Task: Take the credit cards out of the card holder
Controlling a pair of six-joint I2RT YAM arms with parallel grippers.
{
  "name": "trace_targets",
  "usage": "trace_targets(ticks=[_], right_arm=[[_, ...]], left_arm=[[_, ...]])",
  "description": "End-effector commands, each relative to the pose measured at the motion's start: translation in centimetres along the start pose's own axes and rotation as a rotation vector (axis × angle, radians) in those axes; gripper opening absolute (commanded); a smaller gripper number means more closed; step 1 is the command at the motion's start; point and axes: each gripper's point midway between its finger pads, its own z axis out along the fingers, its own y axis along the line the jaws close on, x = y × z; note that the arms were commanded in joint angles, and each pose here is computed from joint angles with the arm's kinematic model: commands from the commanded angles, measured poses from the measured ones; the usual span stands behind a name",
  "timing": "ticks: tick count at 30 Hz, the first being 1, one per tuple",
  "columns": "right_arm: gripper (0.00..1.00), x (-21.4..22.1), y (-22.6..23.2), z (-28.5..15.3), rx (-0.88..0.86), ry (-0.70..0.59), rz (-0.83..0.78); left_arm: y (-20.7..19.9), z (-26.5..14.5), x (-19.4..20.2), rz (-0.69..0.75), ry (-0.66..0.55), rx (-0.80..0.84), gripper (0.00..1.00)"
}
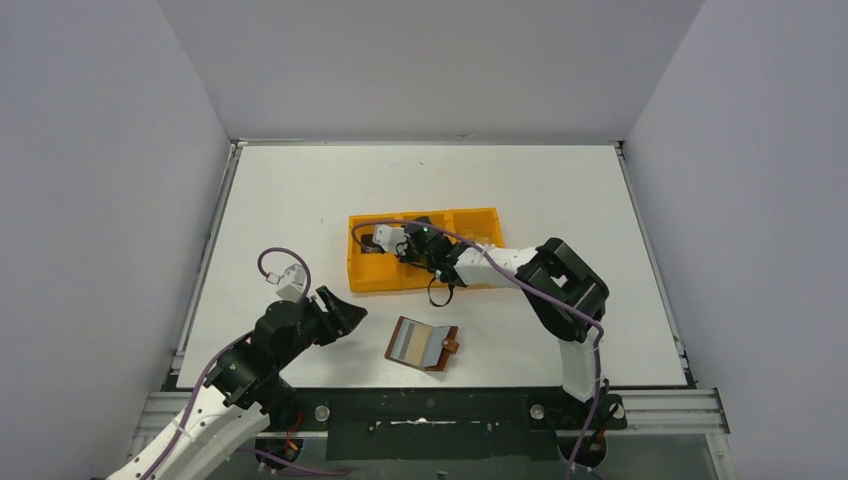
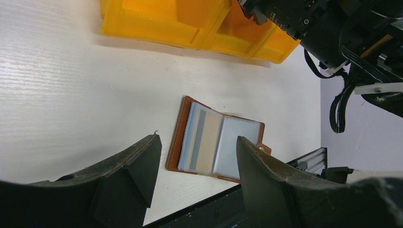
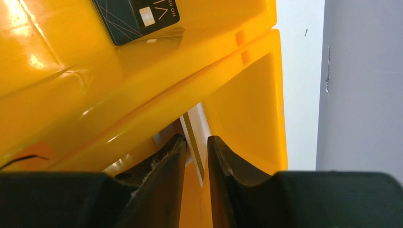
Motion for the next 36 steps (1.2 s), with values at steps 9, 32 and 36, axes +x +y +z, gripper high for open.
trace_targets(ticks=[9, 32, 36], right_arm=[[0.33, -0.8, -1.6, -1.3, 0.014, -0.062, 0.062], [0.59, -7.9, -3.6, -14.3, -0.176, -0.222, 1.223], [0.56, -9.5, 3.3, -16.9, -0.272, -0.163, 1.354]], left_arm=[[-1.8, -0.4, -1.0, -0.006, -0.027, 0.057, 0.58], [-2.4, -0.3, -2.0, 0.004, -0.061, 0.066, 0.6], [-2.4, 0.0, -2.2, 0.012, -0.075, 0.06, 0.62]])
